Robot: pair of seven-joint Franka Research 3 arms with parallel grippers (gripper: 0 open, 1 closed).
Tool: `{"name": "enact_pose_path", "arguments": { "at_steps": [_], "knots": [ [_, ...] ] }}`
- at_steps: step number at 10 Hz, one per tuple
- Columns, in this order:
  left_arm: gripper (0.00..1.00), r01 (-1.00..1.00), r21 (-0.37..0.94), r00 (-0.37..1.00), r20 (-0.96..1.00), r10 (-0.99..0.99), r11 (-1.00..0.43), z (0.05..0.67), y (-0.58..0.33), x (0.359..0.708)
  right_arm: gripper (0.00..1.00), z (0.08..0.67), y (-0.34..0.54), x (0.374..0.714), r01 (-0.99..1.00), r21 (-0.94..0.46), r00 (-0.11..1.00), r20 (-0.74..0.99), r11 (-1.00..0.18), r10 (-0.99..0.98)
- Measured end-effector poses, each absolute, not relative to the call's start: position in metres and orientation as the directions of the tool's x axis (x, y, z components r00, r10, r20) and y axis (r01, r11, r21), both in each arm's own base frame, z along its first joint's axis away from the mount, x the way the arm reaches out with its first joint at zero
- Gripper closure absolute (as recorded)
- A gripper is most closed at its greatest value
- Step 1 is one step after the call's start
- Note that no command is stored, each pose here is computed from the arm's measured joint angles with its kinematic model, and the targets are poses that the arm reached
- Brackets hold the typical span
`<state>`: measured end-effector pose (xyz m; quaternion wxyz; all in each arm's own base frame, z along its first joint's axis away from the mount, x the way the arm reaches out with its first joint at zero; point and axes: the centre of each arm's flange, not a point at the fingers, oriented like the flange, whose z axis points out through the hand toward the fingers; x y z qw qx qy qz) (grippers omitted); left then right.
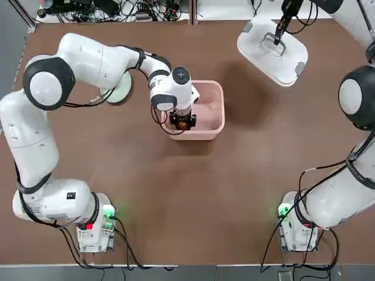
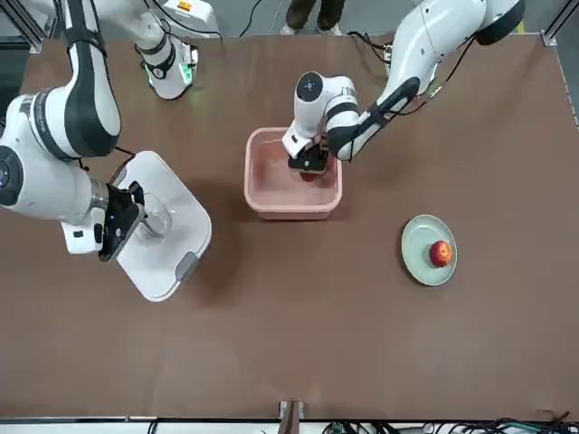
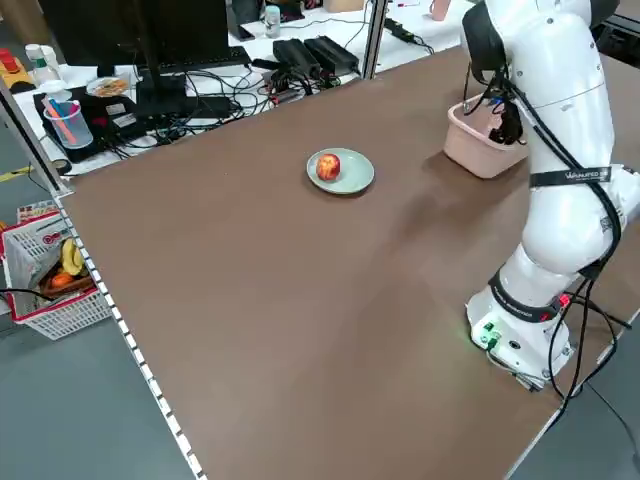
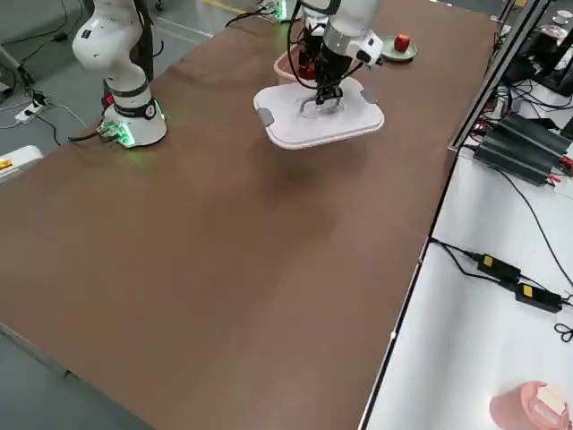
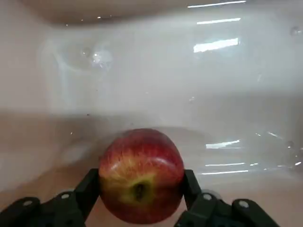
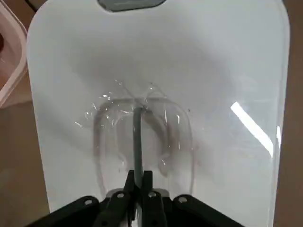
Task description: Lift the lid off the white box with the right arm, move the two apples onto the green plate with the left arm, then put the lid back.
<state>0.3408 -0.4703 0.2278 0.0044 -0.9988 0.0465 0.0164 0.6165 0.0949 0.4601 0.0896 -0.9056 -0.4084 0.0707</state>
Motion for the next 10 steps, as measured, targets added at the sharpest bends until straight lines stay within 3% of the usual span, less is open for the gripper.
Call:
{"name": "enact_pose_path", "arguments": {
  "at_steps": [6, 10],
  "knots": [
    [0.24, 0.011, -0.007, 0.998, -0.061, 0.012, -1.000, 0.347, -0.457, 0.378, 0.93, 0.460, 0.105, 0.615, 0.769, -0.225, 0.606, -0.042, -0.598, 0.794],
    [0.24, -0.006, -0.041, 0.997, -0.082, -0.003, -0.999, 0.407, -0.369, 0.472, 0.93, 0.458, 0.120, 0.613, 0.822, -0.227, 0.531, -0.024, -0.522, 0.847]
  ]
}}
